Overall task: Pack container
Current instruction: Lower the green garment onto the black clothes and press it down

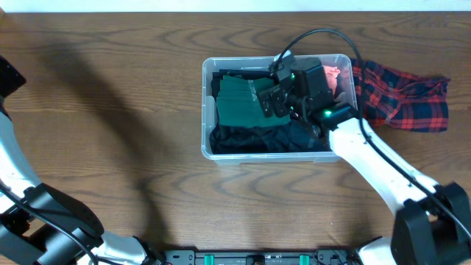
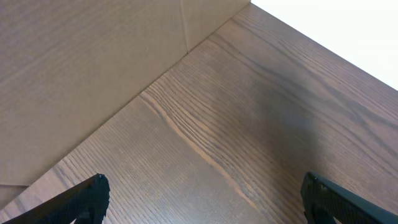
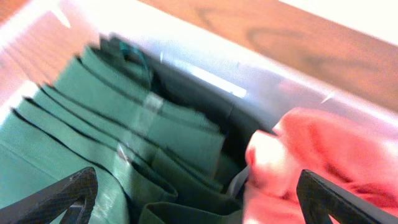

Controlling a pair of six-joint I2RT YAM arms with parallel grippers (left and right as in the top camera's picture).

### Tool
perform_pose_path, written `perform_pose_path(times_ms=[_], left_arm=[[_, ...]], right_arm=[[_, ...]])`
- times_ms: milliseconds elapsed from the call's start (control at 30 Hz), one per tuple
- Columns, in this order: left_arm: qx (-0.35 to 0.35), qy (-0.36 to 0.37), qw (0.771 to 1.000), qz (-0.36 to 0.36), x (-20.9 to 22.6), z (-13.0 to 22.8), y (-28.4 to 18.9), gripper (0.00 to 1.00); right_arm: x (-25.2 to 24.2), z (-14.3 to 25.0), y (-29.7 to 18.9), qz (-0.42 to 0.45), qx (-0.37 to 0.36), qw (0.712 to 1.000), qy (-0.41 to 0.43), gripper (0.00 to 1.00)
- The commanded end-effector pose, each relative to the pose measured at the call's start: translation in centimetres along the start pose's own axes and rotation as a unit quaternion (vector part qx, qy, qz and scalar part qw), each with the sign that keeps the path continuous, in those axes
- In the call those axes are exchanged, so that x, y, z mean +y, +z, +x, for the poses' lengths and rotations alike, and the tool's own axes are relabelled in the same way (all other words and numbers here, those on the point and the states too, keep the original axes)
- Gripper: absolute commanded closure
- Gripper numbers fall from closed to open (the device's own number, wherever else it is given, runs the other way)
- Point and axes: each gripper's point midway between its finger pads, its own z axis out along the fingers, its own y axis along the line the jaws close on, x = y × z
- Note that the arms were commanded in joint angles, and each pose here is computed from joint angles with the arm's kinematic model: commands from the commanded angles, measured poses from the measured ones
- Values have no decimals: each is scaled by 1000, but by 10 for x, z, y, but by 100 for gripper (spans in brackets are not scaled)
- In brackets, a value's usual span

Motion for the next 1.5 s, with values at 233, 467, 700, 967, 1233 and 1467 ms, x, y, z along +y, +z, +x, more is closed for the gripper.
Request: perform_pose_path(times_ms=[233, 467, 700, 967, 1233, 1467], left_arm=[[-5, -7, 1000, -3, 2, -4, -2, 2], [-5, -7, 1000, -3, 2, -4, -2, 2], [-5, -7, 1000, -3, 2, -4, -2, 2], [-5, -7, 1000, -3, 2, -4, -2, 2], [-5, -7, 1000, -3, 2, -4, -2, 2], [-5, -7, 1000, -3, 2, -4, -2, 2]], right_arm=[[39, -22, -20, -29, -26, 998, -40, 91], [58, -30, -20, -44, -45, 994, -89, 99], [58, -18, -1, -43, -29, 991, -123, 99], [54, 27, 45, -44, 34, 990, -131, 99], [16, 66, 74, 39, 98, 985, -136, 99], [22, 53, 72, 36, 74, 987, -139, 99]])
